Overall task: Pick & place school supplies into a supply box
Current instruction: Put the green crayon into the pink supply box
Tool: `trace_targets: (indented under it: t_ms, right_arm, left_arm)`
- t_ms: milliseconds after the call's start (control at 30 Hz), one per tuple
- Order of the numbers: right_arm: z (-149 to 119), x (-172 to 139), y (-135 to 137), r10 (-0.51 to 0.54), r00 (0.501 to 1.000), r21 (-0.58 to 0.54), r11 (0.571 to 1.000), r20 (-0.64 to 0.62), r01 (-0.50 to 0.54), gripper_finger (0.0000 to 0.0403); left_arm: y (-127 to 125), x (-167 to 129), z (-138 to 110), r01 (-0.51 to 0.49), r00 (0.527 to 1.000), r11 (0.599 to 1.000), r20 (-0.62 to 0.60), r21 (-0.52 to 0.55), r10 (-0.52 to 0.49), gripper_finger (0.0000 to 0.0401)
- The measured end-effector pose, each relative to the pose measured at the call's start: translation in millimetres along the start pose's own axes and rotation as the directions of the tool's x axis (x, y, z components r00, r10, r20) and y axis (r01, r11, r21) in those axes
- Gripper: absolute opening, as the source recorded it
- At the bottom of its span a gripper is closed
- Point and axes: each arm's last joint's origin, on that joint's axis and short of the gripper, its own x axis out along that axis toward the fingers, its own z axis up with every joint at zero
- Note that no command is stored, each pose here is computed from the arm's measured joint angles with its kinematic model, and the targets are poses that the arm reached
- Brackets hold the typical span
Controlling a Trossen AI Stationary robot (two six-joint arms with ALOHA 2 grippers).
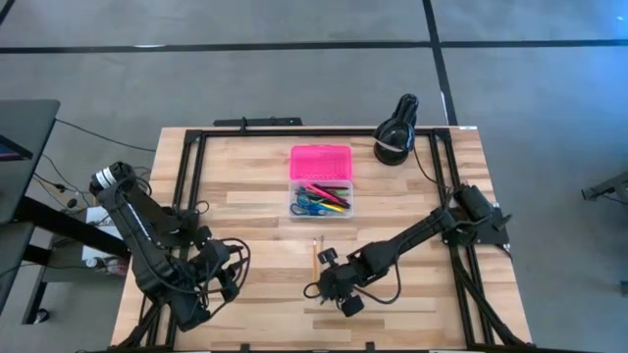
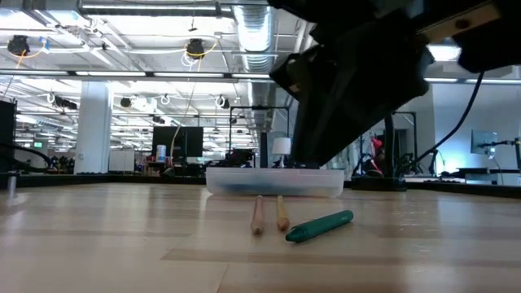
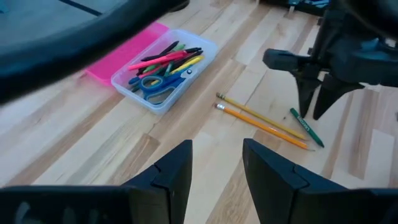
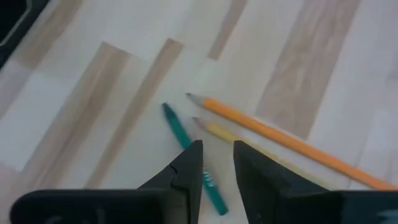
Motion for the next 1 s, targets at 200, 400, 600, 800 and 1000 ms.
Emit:
trace_targets:
  t_ms: [200, 400, 600, 800, 1000]
  right_arm:
    - [-2.5, 7.6, -4.6, 0.013, 1.0, -0.002, 1.0, -0.005, -0.013, 0.0121]
    - [-1.6, 13.2, 1.4, 0.019, 1.0, -0.015, 1.0, 0.006, -0.019, 0.0156]
    - [-1.7, 12.9, 1.1, 0.019, 1.0, -0.03, 0.999, 0.003, -0.019, 0.0159]
    - [-11.0, 32.8, 5.9, 0.039, 0.998, -0.028, 0.999, -0.052, -0.041, 0.0147]
    - [-10.8, 34.2, 12.3, 0.026, 0.998, -0.036, 0.999, -0.054, -0.027, 0.0138]
  left_arm:
    - [0.1, 0.0, 0.0, -0.001, 1.0, 1.0, 0.0, 0.001, 0.001, 0.0137]
    - [0.3, 0.0, -0.1, -0.002, 1.0, 1.0, -0.002, 0.003, 0.002, 0.0137]
    - [0.4, 0.0, -0.1, -0.002, 1.0, 1.0, -0.001, 0.004, 0.002, 0.0137]
    - [0.3, 0.0, -0.1, -0.002, 1.0, 1.0, -0.001, 0.002, 0.002, 0.0137]
    - [-0.1, -0.7, -0.8, 0.003, 1.0, 1.0, -0.008, -0.005, -0.003, 0.0137]
